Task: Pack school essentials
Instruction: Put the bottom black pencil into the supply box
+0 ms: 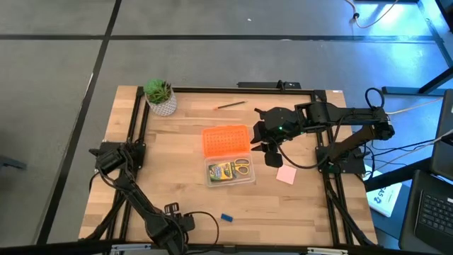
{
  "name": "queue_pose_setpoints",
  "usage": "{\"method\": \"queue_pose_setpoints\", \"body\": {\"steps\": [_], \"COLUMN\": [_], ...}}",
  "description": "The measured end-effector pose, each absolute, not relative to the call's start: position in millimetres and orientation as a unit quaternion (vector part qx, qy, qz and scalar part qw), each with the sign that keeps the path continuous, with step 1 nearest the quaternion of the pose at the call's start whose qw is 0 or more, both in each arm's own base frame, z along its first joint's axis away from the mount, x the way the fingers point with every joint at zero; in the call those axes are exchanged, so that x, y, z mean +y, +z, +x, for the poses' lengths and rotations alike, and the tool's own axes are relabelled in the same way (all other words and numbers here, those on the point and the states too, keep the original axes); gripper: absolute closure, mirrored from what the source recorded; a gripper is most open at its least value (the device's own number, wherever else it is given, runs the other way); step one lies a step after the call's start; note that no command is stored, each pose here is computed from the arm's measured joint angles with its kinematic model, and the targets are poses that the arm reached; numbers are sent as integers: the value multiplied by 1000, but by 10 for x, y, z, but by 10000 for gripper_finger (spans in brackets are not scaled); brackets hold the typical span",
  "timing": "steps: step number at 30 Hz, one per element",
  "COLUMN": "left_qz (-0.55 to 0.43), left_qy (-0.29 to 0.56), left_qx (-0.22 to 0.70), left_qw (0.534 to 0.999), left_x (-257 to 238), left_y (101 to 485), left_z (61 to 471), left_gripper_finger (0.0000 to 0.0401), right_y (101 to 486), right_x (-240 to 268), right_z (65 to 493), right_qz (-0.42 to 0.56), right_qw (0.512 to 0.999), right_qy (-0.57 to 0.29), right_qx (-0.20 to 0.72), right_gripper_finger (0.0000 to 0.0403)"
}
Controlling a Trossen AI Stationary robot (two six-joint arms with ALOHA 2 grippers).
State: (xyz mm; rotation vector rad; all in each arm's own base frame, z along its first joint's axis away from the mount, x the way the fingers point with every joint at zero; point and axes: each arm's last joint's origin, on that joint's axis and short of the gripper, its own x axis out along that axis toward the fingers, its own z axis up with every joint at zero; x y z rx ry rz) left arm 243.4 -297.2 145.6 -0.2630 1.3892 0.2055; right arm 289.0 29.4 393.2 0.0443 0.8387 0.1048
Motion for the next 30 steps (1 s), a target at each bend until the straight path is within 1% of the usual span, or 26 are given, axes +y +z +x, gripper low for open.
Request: {"method": "queue_pose_setpoints", "body": {"steps": [6,16,19,22,30], "left_qz": [-117,-111,-114,-114,-114], "left_qy": [99,91,91,91,91], "left_qx": [629,632,632,632,632], "left_qw": [762,761,761,761,761], "left_x": [-2967,-2984,-2973,-2972,-2971], "left_y": [1456,1387,1395,1394,1385], "left_z": [2439,2473,2487,2489,2490], "left_gripper_finger": [266,270,277,295,366], "right_y": [3932,3932,3933,3933,3933], "right_x": [295,295,295,295,294], "right_z": [2890,2890,2891,2891,2891], "right_qz": [21,21,21,21,21], "right_qw": [912,912,912,912,912], "right_qy": [51,51,51,51,51], "right_qx": [407,407,407,407,407], "right_gripper_finger": [286,286,286,286,286]}}
